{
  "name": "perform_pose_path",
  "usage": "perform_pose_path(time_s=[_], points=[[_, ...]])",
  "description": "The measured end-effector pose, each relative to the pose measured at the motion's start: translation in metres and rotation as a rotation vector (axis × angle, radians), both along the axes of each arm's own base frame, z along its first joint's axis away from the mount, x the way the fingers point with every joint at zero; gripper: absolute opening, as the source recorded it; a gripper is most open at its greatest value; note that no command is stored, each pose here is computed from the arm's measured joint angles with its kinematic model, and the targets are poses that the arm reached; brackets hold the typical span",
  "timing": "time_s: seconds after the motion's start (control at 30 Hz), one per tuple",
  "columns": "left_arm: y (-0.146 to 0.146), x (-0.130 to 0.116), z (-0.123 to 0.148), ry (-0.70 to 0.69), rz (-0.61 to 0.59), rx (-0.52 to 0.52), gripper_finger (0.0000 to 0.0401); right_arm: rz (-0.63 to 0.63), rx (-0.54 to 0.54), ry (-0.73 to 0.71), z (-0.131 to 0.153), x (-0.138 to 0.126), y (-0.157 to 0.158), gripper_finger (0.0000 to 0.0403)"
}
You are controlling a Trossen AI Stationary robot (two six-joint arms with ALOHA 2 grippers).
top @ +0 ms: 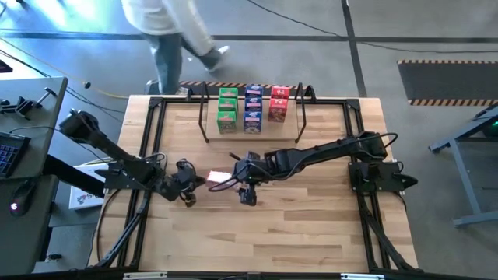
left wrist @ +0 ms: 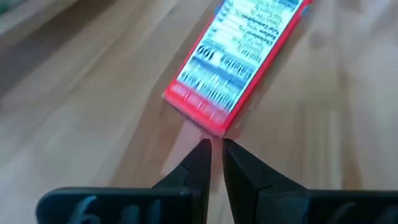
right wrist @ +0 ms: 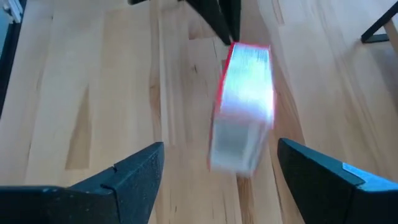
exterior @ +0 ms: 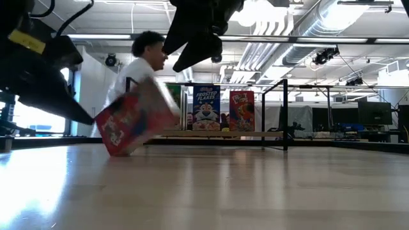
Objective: Stack cereal on shelf
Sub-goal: Put the red cereal box on the shelf aligned with the red cereal box
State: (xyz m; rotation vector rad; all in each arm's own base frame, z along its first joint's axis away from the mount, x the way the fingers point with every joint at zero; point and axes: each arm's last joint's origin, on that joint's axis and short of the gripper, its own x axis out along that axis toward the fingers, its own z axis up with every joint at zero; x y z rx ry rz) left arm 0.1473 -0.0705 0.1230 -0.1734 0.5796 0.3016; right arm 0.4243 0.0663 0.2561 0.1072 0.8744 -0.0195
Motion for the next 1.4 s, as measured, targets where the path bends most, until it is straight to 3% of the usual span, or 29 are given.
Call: perform_pose_path(time_s=[0.2, 0.33, 0.53, 0.67, 0.87, 1.03, 1.4], points=[[-0.008, 0.015, 0.006, -0.118, -0.068, 0.026, 0.0030, 0.006, -0.003, -0.006, 0.000, 0.000, 0.000, 0.0303], [-0.008, 0.020, 0.003, -0.123, -0.082, 0.032, 0.0030, 0.019, -0.013, -0.008, 0.000, 0.001, 0.000, 0.0303], [0.002, 0.019, -0.013, -0.025, 0.037, 0.050, 0.0030, 0.004, -0.062, -0.009, -0.009, 0.006, 0.000, 0.0303], [-0.001, 0.034, -0.011, -0.117, -0.041, 0.044, 0.0030, 0.015, -0.051, 0.016, -0.030, 0.016, -0.003, 0.0304], [0.002, 0.050, -0.012, -0.171, -0.095, 0.045, 0.0030, -0.029, -0.014, 0.002, -0.039, 0.025, -0.019, 0.0311], [0.002, 0.063, -0.013, -0.164, -0.117, 0.056, 0.0030, -0.011, 0.042, 0.016, -0.046, 0.029, -0.028, 0.0312], [0.002, 0.078, -0.012, -0.155, -0.140, 0.080, 0.0030, 0.128, -0.031, 0.058, -0.061, 0.029, -0.016, 0.0312]])
